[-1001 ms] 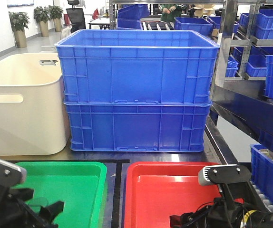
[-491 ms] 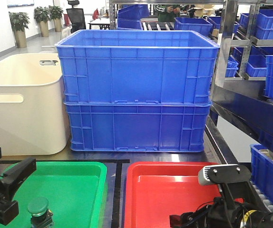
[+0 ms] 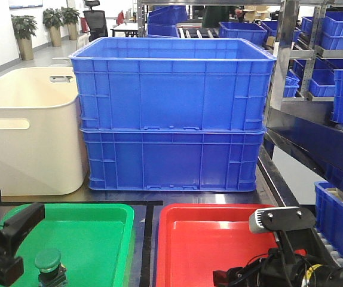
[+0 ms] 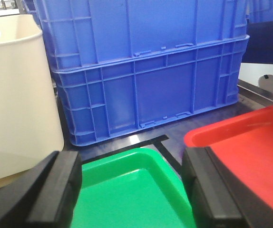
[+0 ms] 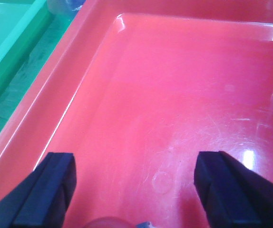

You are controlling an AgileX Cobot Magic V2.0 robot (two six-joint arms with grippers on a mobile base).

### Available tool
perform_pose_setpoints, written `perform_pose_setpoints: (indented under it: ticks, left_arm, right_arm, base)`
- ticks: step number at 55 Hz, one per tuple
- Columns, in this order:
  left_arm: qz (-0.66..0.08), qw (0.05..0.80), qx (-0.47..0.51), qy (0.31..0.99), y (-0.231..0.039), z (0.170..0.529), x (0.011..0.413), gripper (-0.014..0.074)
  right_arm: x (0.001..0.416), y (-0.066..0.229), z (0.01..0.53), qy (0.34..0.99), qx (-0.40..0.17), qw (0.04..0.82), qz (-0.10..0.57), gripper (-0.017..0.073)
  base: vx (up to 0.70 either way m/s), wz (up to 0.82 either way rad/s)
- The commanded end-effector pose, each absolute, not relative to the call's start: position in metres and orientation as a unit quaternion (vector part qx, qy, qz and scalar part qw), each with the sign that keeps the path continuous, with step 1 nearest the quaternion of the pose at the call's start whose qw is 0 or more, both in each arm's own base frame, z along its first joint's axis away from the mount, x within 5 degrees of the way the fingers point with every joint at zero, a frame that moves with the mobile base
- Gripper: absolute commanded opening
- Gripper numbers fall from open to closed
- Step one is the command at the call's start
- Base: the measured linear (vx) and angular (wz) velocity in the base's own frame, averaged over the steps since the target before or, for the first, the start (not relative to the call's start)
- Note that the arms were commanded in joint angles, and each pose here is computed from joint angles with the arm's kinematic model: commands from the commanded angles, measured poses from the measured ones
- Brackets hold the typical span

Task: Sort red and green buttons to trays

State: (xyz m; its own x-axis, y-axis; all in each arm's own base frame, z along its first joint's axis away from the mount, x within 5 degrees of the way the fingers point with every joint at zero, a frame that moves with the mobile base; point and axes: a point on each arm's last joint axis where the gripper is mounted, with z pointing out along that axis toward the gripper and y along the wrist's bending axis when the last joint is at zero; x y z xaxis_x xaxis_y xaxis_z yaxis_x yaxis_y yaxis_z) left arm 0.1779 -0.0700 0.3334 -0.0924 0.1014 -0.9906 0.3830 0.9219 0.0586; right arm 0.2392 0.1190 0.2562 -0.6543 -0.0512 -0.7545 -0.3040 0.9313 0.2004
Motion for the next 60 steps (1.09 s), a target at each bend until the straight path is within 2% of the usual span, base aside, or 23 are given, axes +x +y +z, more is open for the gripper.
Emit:
perform_pose_setpoints:
  ticks: [1,10,21,29,34,41,48,60]
  left_arm:
    - [-0.122,0.689,0.167,0.694,-0.068,0.347,0.165,0.0519]
    - [-0.114,0.7,0.115,0.695,-0.044,0.329,0.132,0.0399]
    - [-0.071,0.741,0.059,0.666,-0.015,0.289,0.083,0.0156]
    - [-0.039,0.773,0.028,0.633,-0.006,0.263,0.058,-0.0009]
    - [-0.03,0.776,0.011,0.63,-0.003,0.244,0.052,-0.0008]
    - [-0.053,0.763,-0.036,0.644,-0.001,0.217,0.054,-0.0007]
    - [-0.061,0.735,-0.049,0.674,-0.001,0.21,0.054,-0.0006]
    - [-0.06,0.728,-0.049,0.681,-0.001,0.209,0.055,-0.0006]
  right_arm:
    - [0.244,0.119,0.279,0.867,-0.093,0.458,0.171,0.0578]
    - [0.244,0.119,0.279,0.867,-0.093,0.459,0.172,0.0578]
    - [0.244,0.119,0.279,0.867,-0.093,0.459,0.172,0.0578]
    - [0.244,0.119,0.279,0.867,-0.093,0.459,0.172,0.0578]
    - [0.244,0.119,0.279,0.867,-0.093,0.459,0.172,0.0578]
    - [0.244,0.119,0.279,0.867,-0.093,0.459,0.172,0.0578]
    - [0.244,0.119,0.279,0.867,-0.093,0.459,0.172,0.0578]
    - [0.244,0.119,0.279,0.867,-0.093,0.459,0.172,0.0578]
  base:
    - [0.0,0.0]
    - [0.0,0.0]
    - [0.0,0.0]
    - [0.0,0.0]
    - [0.0,0.0]
    - [0.0,0.0]
    - [0.0,0.0]
    - [0.0,0.0]
